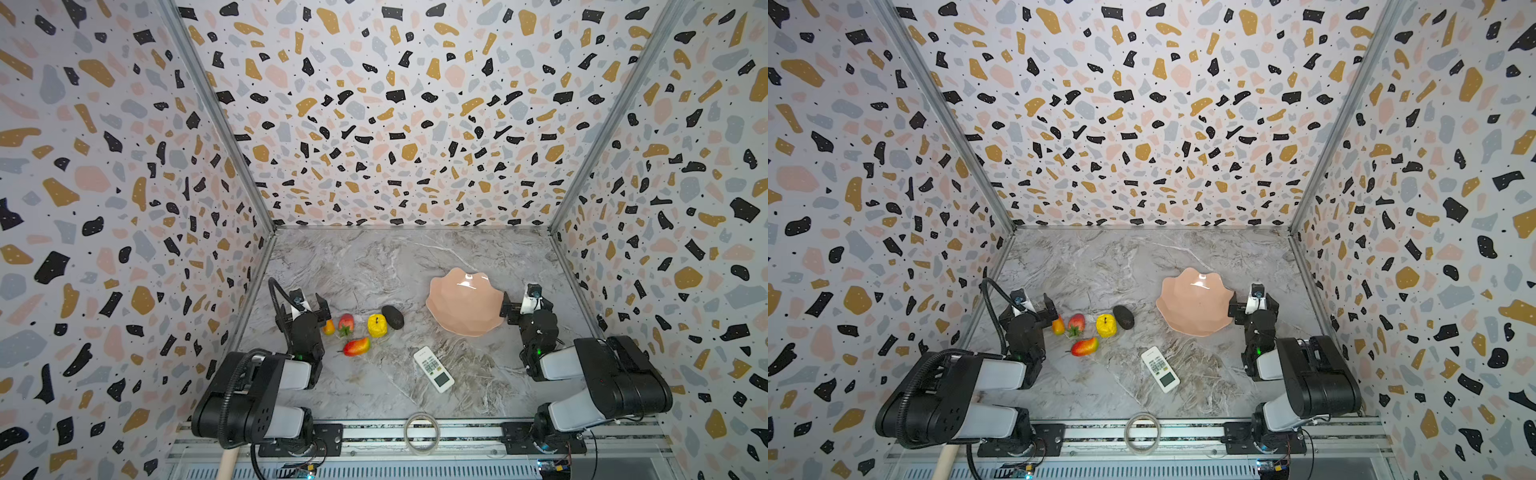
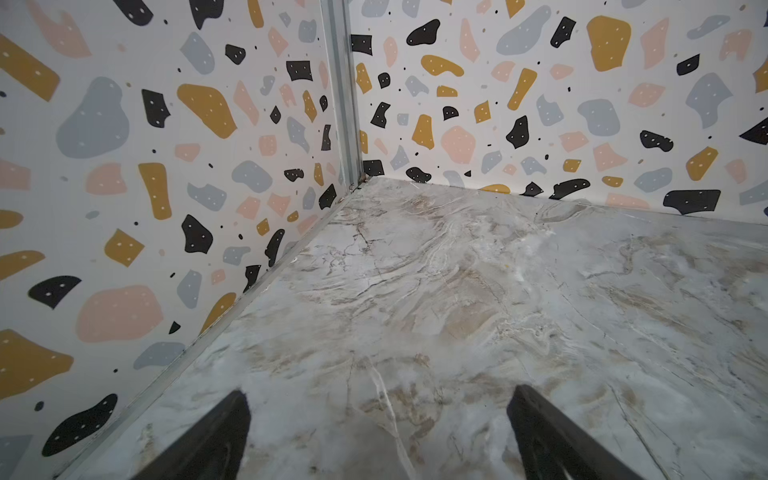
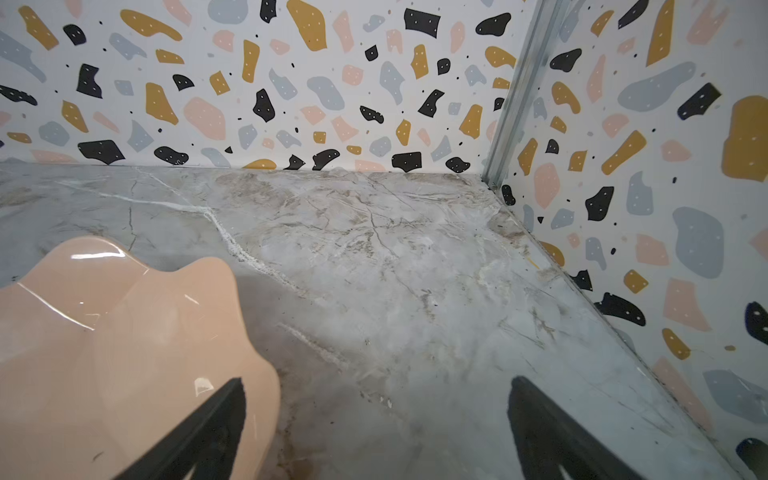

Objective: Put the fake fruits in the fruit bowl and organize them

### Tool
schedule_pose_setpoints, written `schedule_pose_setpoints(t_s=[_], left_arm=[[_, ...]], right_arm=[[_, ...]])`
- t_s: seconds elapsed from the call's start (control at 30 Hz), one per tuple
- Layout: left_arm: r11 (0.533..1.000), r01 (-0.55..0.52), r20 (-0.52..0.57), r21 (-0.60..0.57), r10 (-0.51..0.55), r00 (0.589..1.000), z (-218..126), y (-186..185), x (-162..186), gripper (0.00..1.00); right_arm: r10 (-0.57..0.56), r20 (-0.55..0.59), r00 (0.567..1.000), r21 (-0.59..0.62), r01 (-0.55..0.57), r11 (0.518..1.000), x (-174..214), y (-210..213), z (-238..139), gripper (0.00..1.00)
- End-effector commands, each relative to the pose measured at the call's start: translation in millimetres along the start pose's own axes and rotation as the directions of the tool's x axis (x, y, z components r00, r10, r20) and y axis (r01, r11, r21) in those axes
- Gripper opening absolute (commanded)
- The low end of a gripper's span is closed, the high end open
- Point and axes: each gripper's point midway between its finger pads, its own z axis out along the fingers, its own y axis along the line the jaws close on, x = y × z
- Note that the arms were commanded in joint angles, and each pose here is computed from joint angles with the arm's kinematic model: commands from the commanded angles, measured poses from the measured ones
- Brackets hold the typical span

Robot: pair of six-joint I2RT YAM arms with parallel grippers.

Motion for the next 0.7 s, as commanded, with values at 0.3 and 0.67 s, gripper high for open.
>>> schedule_pose_setpoints(t_s=[0.3, 0.67], left_arm=[[1.000, 0.019, 0.051, 0.007, -0.019, 0.999, -0.8, -1.6, -13.5, 1.00], [1.000, 0.018, 0.051, 0.008, -0.019, 0.999, -1.1, -1.6, -13.1, 1.00]], right_arm=[[0.019, 0.026, 0.999, -0.012, -0.018, 1.000, -8.4, -0.7, 1.3, 0.99], [0.017, 0.024, 1.000, -0.012, -0.017, 1.000, -8.8, -0.3, 1.6, 0.99]])
